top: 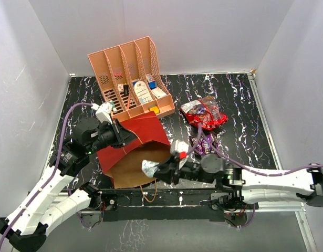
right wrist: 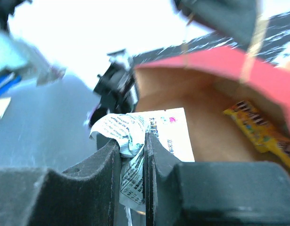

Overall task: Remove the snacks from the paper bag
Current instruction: Take out the snack from the paper bag, then place the snack at the center of the board.

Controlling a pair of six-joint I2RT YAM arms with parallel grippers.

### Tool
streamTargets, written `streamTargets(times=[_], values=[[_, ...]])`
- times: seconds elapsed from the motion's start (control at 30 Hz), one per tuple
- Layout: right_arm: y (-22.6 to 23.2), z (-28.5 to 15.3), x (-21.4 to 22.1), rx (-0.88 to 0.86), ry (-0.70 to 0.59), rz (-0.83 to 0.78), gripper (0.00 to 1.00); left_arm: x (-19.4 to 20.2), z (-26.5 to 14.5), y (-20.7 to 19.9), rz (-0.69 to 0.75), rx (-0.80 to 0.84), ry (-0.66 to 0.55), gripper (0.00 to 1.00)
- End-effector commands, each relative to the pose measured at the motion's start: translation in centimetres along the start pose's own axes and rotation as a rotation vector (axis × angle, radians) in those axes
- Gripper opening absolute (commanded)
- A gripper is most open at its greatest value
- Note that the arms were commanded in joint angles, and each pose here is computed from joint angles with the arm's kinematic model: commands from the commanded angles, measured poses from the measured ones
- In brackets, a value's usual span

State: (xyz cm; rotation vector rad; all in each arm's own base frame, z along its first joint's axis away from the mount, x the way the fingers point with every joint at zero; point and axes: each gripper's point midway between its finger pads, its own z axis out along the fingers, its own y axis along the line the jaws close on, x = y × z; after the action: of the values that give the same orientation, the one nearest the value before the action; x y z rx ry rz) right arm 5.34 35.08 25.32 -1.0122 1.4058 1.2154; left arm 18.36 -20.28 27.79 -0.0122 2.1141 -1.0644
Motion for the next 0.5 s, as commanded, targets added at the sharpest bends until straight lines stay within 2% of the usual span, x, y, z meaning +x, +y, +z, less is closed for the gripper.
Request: streamTargets(times=[0.0,0.17,0.23,0.33,0.47], values=[[-5.0,-3.1,-7.5,0.347,-0.165,0.069,0.07,-0.4,-0.1,0.1,0.009,-0.002,-0.025,0.0],[-11.7,-8.3,-13.0,0.82,-0.323,0.013,0.07,-0.3,-0.3,0.4,0.01,-0.022,-0.024,0.0],[-13.6,-10.2,-13.8,0.988,-0.338,-0.03,0.07,-0.4,-0.3,0.4,0.009,-0.023,-0.023,0.0],[-17.7,-12.3,-13.2,1.228,-0.288,-0.08,0.07,-0.3,-0.3,0.3,0.008,-0.021,-0.015,0.0],[-23.6,-14.3,-8.3,1.349,-0.178,0.073,0.07,-0.3,-0.4,0.3,0.009,-0.02,-0.017,0.0]])
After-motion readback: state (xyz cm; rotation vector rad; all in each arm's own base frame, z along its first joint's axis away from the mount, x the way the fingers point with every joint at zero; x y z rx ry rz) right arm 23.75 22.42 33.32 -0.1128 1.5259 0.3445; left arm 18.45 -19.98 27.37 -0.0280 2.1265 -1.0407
